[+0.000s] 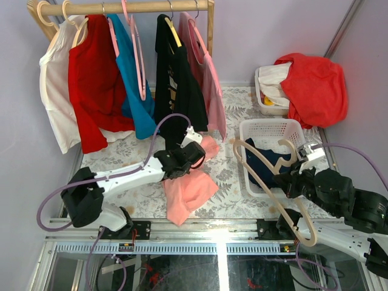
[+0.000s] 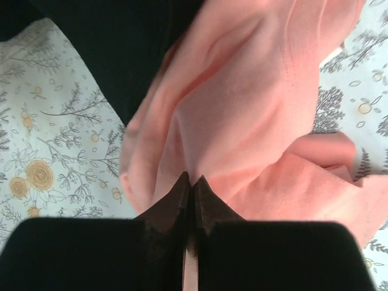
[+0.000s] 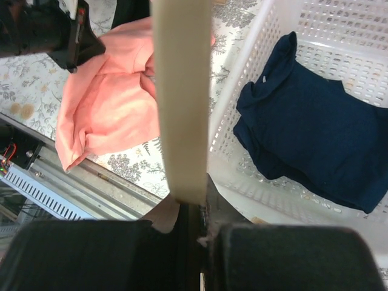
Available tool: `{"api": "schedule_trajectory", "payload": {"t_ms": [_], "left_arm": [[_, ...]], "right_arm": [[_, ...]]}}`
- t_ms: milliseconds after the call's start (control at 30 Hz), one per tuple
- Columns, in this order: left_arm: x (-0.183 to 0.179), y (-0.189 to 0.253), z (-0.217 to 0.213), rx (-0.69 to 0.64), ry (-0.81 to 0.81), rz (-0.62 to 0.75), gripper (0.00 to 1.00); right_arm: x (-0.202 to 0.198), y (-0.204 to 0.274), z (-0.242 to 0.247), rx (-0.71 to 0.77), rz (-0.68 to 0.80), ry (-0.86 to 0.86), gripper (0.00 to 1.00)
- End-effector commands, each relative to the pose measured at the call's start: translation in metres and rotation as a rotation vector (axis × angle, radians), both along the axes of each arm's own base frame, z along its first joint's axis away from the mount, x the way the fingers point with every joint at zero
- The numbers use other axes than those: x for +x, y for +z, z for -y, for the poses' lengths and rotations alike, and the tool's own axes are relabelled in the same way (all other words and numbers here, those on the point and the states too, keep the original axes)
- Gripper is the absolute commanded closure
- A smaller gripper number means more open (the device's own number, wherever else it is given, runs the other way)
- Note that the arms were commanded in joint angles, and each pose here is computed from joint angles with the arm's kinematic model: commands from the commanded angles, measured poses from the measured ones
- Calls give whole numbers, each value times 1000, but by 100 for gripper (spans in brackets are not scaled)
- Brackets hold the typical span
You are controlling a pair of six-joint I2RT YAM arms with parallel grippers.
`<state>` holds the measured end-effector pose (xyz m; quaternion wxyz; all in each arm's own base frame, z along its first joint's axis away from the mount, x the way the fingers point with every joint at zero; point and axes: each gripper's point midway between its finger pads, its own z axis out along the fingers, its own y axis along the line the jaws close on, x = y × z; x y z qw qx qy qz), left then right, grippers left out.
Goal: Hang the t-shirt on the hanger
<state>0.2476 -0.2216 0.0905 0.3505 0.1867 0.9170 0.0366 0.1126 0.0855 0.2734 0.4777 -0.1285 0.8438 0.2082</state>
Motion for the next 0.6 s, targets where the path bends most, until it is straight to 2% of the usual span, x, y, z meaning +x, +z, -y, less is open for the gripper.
{"api": "schedule_trajectory", "payload": {"t_ms": [0,167,267,567], "left_arm": [[7,47,7,-148,8,89,100],[-1,112,10,-316,-17,159,100],[-4,141,7,-358,-31,194,100],[-5,144,9,-346,-48,183,100]], "right_arm": [[1,10,-20,80,23,56,100],[-9,8,-40,112,9,162,100],[-17,8,-52,129,0,245,100],[-32,-6,-92,177,-70,410,100]]}}
